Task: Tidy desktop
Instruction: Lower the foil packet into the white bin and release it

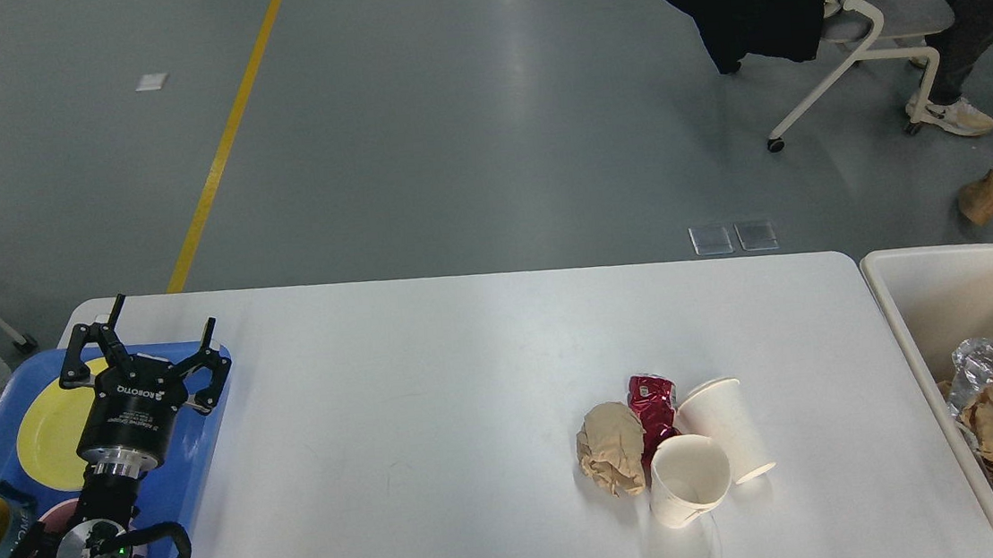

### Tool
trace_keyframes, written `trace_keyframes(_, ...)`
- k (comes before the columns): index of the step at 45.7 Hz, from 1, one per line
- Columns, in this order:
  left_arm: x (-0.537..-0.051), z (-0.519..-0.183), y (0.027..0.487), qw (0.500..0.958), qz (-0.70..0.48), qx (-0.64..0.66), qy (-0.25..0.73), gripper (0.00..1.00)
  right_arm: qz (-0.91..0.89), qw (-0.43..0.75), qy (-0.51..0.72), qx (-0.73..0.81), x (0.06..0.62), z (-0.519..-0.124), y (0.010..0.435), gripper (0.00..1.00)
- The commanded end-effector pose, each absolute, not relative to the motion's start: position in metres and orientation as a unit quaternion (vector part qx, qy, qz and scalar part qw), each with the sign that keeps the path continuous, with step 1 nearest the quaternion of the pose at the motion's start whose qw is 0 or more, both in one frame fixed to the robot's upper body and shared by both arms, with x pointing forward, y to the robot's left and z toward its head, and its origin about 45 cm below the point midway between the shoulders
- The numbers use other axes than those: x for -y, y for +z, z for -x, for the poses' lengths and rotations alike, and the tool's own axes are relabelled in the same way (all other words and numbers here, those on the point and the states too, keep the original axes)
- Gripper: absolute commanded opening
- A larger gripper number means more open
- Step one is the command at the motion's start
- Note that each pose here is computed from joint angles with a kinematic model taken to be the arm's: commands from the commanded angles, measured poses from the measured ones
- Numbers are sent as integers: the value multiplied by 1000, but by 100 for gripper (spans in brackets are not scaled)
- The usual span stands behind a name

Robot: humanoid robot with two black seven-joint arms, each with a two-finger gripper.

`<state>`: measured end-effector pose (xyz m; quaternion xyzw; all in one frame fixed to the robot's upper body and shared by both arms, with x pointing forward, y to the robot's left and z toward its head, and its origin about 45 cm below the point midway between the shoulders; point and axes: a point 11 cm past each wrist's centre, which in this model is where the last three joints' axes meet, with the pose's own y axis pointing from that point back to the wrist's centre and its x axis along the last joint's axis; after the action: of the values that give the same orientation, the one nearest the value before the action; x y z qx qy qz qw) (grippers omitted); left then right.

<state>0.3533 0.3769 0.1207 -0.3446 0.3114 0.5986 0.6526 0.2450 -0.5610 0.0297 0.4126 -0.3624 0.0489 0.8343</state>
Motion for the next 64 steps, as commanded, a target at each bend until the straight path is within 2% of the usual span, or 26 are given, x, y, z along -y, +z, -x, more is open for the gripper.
trace_keyframes(1, -377, -353, 121, 653, 345, -311, 598, 96, -414, 835, 48, 358, 559, -242, 27, 0)
trace_keyframes(8, -377, -353, 120, 652, 344, -312, 599, 96, -423, 836, 42, 347, 550, -234, 15, 0)
trace_keyframes(23, -377, -353, 121, 653, 345, -311, 598, 96, -422, 832, 52, 357, 550, -236, 15, 1)
trace_keyframes(25, -377, -353, 121, 653, 345, -311, 598, 96, -421, 832, 53, 357, 550, -236, 16, 13)
trace_keyframes(26, -377, -353, 121, 653, 345, -311, 598, 96, -421, 832, 53, 357, 550, -236, 16, 25)
trace_keyframes(28, -377, -353, 121, 653, 345, -311, 598, 96, -420, 832, 57, 358, 551, -237, 17, 54)
trace_keyframes(30, -377, -353, 121, 653, 345, -311, 598, 96, -417, 831, 61, 362, 551, -238, 18, 75)
trace_keyframes(33, -377, -353, 121, 653, 345, -311, 598, 96, -412, 829, 72, 371, 552, -240, 20, 91)
trace_keyframes(36, -377, -353, 121, 653, 345, -311, 598, 96, -411, 828, 76, 374, 552, -241, 21, 98)
trace_keyframes(56, -377, -353, 121, 653, 345, -311, 598, 96, -410, 829, 74, 372, 555, -242, 24, 99)
trace_keyframes(64, -377, -353, 121, 653, 345, -311, 598, 96, -384, 834, 65, 391, 590, -264, 69, 100)
